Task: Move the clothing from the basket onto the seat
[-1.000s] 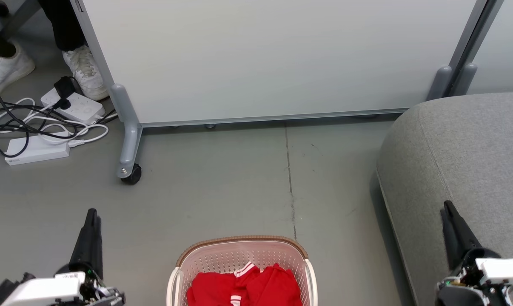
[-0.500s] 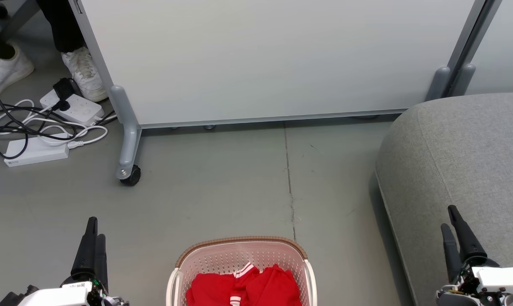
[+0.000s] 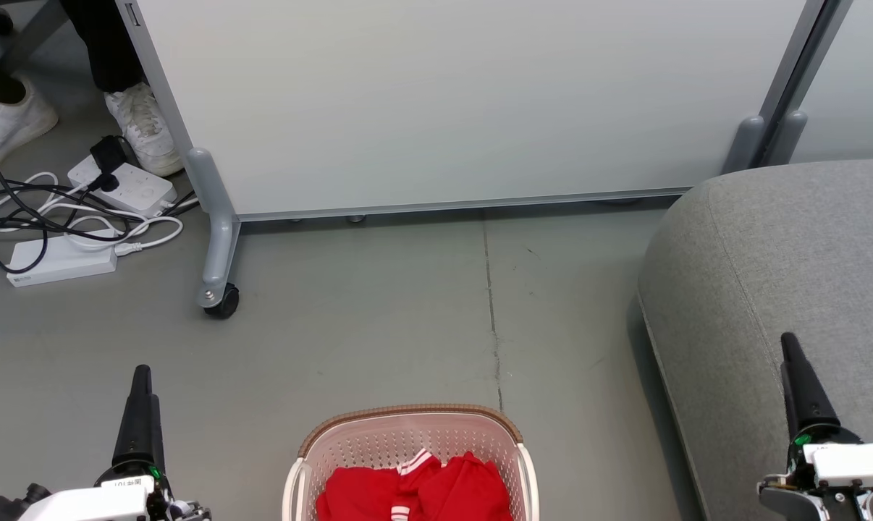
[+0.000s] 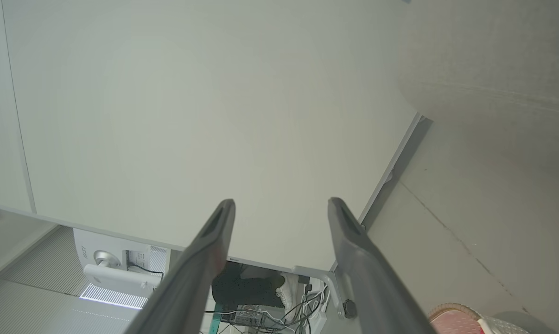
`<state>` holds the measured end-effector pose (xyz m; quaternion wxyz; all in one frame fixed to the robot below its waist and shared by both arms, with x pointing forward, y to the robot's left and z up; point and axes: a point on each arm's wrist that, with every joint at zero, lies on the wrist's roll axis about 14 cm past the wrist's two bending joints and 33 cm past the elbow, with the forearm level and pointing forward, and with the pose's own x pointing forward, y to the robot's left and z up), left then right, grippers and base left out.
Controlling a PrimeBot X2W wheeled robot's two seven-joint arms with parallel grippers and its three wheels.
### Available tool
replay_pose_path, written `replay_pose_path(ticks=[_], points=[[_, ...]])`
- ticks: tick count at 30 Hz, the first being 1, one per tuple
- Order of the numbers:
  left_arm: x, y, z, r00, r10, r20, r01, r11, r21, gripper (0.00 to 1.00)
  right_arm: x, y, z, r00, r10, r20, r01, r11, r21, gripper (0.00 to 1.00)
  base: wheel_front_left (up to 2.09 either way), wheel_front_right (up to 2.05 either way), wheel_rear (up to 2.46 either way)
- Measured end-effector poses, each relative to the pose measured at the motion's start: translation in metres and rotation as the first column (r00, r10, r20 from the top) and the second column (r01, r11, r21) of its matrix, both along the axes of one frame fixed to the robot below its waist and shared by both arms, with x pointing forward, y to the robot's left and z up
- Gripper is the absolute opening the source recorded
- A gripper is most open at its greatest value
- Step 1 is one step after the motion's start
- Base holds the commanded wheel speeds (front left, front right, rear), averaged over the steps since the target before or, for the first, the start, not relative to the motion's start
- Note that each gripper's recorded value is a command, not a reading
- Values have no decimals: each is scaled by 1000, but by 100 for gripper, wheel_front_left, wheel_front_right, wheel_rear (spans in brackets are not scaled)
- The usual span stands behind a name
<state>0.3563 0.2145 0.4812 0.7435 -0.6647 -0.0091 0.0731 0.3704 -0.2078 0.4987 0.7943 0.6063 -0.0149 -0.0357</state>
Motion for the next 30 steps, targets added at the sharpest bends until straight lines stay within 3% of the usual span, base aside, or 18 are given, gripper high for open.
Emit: replay_pose_path(ticks=[5,6,11,19,30], points=[[2,5,6,1000,17,15,-18,999,52,100,3,-2,17,999,-3,49,9,993,-114,100,0,0,0],[7,14,32,996,33,81,-50,973,227,100,8,6,45,992,37,121,7,938,-347,100,0,0,0],[10,18,49,992,39,123,-78,941,329,100,10,5,51,990,35,137,29,898,-438,100,0,0,0],[13,16,71,987,37,159,-109,874,473,100,12,13,71,979,84,186,50,786,-617,100,0,0,0],[17,-28,83,989,-55,138,-58,715,696,100,10,34,78,965,184,189,42,599,-799,100,0,0,0]])
